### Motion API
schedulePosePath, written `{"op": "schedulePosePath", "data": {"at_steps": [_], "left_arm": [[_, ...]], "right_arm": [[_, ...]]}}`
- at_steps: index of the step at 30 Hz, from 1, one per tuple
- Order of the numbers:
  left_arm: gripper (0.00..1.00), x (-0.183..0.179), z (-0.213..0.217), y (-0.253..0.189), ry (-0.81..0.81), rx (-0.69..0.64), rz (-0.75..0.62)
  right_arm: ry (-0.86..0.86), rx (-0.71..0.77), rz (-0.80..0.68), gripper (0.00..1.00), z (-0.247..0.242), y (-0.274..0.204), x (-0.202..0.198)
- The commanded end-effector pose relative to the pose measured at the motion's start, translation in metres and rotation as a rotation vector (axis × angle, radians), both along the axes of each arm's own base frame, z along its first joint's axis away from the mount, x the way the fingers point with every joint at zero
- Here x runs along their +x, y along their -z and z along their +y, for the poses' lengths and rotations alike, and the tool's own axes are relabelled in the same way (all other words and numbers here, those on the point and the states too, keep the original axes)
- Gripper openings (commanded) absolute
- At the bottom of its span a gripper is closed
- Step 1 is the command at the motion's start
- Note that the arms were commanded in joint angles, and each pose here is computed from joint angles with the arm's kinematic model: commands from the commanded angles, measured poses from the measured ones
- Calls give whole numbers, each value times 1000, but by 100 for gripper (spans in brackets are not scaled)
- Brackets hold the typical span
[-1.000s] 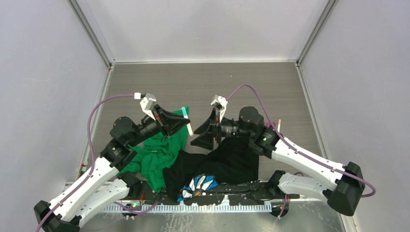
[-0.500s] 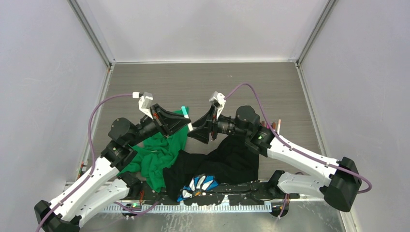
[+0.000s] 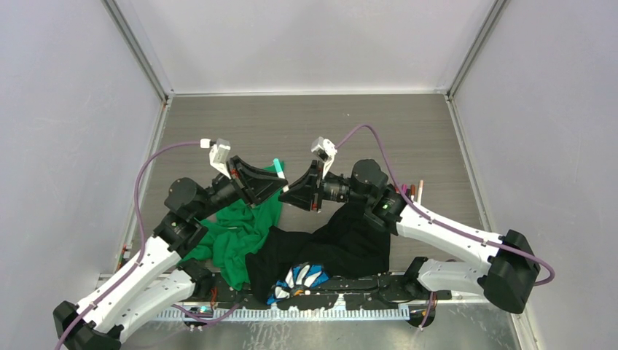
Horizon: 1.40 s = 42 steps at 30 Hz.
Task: Insert the pens into the pen caps
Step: Press the pen cap onto the pen.
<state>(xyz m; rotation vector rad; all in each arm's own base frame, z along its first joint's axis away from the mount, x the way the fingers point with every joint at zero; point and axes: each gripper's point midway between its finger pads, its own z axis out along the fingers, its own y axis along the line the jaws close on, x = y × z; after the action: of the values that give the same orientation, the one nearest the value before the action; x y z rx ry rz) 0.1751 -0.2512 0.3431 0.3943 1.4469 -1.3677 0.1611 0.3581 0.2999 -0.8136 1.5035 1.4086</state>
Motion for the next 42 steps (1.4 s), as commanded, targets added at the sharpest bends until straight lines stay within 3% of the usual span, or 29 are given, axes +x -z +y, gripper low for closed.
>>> {"op": "schedulePosePath", "data": {"at_steps": [1,5,6,7,11,16,22,26,29,37,42], "left_arm": [[39,-6,1,0,19,41,-18],[79,-10,9,12,-2,168,-10],[97,-11,12,16,-3,209,-1],[98,-13,14,19,-3,251,4],[98,-14,24,18,-5,359,6],[98,-6,22,-10,65,350,20],[98,12,23,-25,83,332,84],[98,0,9,-33,236,287,111],[99,-4,8,-29,266,295,120],[68,-5,5,-26,308,298,149],[62,-4,4,-24,308,302,160]], "right_arm": [[62,124,-39,1,2,-43,14],[101,97,-34,1,-5,-39,33],[107,82,-31,1,-9,-36,39],[85,67,-29,1,-12,-33,40],[-11,-24,-14,1,-24,-14,40],[-164,-157,-8,1,-33,10,16],[-291,-163,-6,1,-43,4,-13],[-332,-175,-5,1,-45,3,-21],[-339,-173,-6,1,-46,2,-22],[-374,-177,4,1,-42,2,-25],[-397,-184,13,1,-38,4,-29]]}}
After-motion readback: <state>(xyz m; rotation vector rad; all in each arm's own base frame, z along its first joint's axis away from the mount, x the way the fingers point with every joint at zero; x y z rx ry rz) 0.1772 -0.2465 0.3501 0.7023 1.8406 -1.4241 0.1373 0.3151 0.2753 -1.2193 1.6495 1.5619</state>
